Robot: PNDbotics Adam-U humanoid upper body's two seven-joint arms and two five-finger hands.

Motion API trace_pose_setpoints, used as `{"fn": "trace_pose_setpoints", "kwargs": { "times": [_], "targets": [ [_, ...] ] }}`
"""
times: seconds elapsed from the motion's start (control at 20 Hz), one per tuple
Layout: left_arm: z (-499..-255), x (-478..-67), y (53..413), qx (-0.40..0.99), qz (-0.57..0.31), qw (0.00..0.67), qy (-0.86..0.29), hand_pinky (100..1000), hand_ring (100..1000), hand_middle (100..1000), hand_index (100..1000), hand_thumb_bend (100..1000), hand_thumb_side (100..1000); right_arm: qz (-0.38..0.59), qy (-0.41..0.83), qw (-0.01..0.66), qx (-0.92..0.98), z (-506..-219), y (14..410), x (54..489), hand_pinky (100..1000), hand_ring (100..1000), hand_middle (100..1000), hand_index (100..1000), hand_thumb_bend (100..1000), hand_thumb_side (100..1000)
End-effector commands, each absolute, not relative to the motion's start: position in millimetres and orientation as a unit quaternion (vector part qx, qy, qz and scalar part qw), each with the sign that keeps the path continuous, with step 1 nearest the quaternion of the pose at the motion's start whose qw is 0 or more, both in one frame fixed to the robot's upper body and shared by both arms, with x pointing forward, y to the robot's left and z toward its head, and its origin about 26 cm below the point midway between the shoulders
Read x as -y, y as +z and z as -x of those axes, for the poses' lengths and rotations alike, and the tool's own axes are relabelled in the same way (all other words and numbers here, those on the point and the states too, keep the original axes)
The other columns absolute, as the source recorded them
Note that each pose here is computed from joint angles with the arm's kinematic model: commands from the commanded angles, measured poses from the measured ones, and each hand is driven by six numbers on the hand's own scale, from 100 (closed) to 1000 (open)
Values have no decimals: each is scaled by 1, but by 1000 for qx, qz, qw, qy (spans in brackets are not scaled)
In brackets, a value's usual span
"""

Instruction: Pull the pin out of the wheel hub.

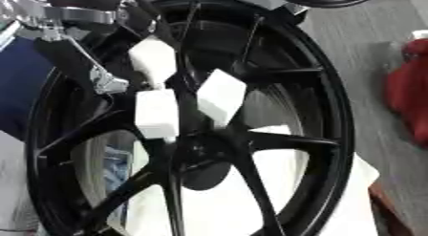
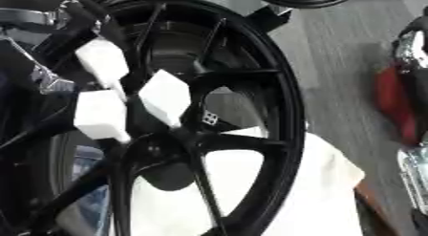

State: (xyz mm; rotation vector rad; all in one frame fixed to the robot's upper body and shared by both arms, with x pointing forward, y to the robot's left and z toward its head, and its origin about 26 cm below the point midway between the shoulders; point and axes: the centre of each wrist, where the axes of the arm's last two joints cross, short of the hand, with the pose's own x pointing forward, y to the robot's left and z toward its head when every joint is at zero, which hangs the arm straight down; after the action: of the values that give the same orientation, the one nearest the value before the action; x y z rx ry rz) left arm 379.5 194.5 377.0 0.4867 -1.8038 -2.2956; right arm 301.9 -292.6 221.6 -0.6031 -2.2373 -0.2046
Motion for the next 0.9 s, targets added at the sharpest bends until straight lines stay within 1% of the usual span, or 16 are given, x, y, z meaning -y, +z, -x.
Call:
{"fn": "trace_pose_setpoints", "kwargs": {
  "times": [0.05, 0.1, 0.2, 0.25, 0.45, 0.55, 0.65, 0.75, 0.8, 0.9],
  "targets": [
    [-375, -195, 385, 535, -154, 12, -830, 849, 642, 495, 737, 100, 333, 235, -84, 385, 889, -299, 229, 292, 792, 639, 555, 807, 100, 544],
    [-375, -195, 385, 536, -152, 13, -830, 844, 623, 472, 712, 100, 332, 235, -85, 385, 889, -299, 229, 292, 792, 639, 555, 807, 100, 545],
    [-375, -195, 385, 537, -151, 16, -830, 829, 570, 397, 641, 100, 324, 234, -86, 385, 889, -299, 229, 292, 792, 639, 555, 807, 100, 545],
    [-375, -195, 385, 538, -151, 17, -829, 818, 544, 362, 586, 100, 317, 234, -86, 385, 889, -299, 229, 292, 792, 639, 555, 807, 100, 545],
    [-375, -195, 387, 545, -147, 22, -825, 772, 494, 301, 460, 100, 279, 232, -86, 386, 889, -299, 229, 292, 792, 639, 555, 807, 100, 546],
    [-374, -195, 389, 555, -139, 26, -820, 754, 476, 279, 417, 100, 274, 232, -87, 387, 888, -299, 229, 292, 793, 639, 555, 807, 100, 546],
    [-372, -195, 393, 565, -132, 30, -814, 735, 462, 263, 392, 100, 257, 232, -87, 388, 888, -299, 229, 292, 793, 639, 555, 807, 100, 547],
    [-370, -196, 397, 578, -124, 35, -806, 717, 444, 241, 367, 100, 268, 231, -88, 389, 888, -299, 228, 292, 793, 639, 555, 808, 100, 547],
    [-369, -197, 401, 585, -120, 38, -801, 706, 434, 229, 353, 100, 289, 231, -88, 389, 887, -299, 228, 292, 793, 640, 555, 808, 100, 547],
    [-366, -198, 407, 600, -112, 42, -791, 693, 416, 207, 329, 100, 290, 232, -88, 390, 887, -299, 228, 292, 793, 640, 556, 808, 100, 547]
  ]
}}
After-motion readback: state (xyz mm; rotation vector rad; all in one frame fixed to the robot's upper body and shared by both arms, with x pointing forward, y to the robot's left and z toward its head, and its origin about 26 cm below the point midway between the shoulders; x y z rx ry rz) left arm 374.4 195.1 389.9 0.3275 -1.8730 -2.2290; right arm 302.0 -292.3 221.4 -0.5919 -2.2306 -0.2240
